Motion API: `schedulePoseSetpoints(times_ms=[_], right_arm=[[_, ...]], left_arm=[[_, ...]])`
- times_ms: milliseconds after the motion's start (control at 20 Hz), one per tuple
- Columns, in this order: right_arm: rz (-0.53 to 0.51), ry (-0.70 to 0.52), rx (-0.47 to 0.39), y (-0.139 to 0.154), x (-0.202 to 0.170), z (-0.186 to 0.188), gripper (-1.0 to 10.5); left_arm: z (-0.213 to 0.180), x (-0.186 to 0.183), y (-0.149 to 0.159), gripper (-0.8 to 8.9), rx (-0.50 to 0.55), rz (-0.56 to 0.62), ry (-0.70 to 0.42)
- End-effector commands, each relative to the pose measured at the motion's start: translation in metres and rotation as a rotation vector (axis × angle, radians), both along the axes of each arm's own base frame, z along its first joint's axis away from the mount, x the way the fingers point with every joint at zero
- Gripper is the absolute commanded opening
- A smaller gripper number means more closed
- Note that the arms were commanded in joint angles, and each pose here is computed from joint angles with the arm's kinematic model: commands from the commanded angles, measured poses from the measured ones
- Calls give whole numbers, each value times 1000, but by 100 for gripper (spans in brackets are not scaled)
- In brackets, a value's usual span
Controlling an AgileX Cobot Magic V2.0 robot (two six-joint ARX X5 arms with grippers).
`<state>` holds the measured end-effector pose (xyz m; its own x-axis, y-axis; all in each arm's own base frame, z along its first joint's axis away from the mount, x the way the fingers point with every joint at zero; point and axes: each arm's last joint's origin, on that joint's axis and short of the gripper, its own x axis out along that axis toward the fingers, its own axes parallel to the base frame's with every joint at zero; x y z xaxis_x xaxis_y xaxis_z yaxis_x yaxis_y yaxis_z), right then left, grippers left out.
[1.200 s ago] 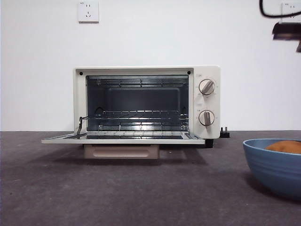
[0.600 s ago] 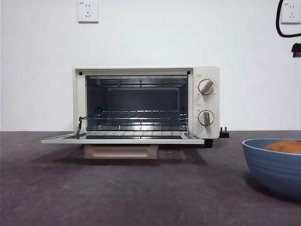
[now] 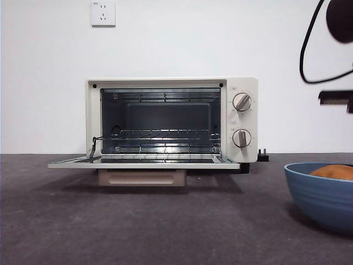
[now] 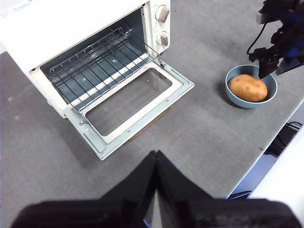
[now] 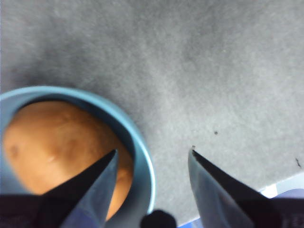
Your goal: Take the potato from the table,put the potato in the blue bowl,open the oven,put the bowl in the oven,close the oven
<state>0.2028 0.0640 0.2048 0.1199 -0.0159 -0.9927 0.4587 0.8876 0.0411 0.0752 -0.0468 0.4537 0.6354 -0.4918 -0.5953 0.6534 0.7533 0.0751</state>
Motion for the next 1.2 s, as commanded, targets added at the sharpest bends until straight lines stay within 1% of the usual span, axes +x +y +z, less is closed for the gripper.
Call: schedulePoseSetpoints(times_ms=[50, 100, 150, 200, 250, 500, 550, 700, 800, 950, 1100, 1200], right_arm=[[14, 48, -17, 1, 5, -12, 247], [15, 59, -21, 2, 7, -16, 222], [15, 68, -23, 3, 9, -19, 136], [15, 71, -25, 3, 10, -20, 24], [16, 66, -23, 3, 10, -20, -15], [25, 62, -2, 3, 8, -16, -12], [29, 55, 19, 4, 7, -10, -12], [28, 5, 120, 8, 10, 18, -12], [48, -70, 144, 16, 18, 43, -12], [30, -197, 204, 29, 32, 79, -12], [51, -246, 233, 48, 54, 100, -12], [74, -256, 241, 64, 73, 107, -13]], left_arm=[[-1, 0, 0, -5, 8, -5, -6], [-1, 0, 0, -5, 8, -5, -6], [-1, 0, 0, -5, 8, -5, -6], [-1, 0, 0, -5, 8, -5, -6], [-1, 0, 0, -5, 8, -5, -6], [-1, 1, 0, -5, 9, -5, -4], [-1, 1, 0, -5, 9, -5, -4], [-1, 2, -1, -5, 11, -6, -2], [-1, 3, -2, -5, 13, -5, 3], [-2, 4, -2, -5, 12, -3, 8], [-2, 4, -2, -5, 11, -3, 7], [-2, 4, -2, -5, 11, -3, 7]])
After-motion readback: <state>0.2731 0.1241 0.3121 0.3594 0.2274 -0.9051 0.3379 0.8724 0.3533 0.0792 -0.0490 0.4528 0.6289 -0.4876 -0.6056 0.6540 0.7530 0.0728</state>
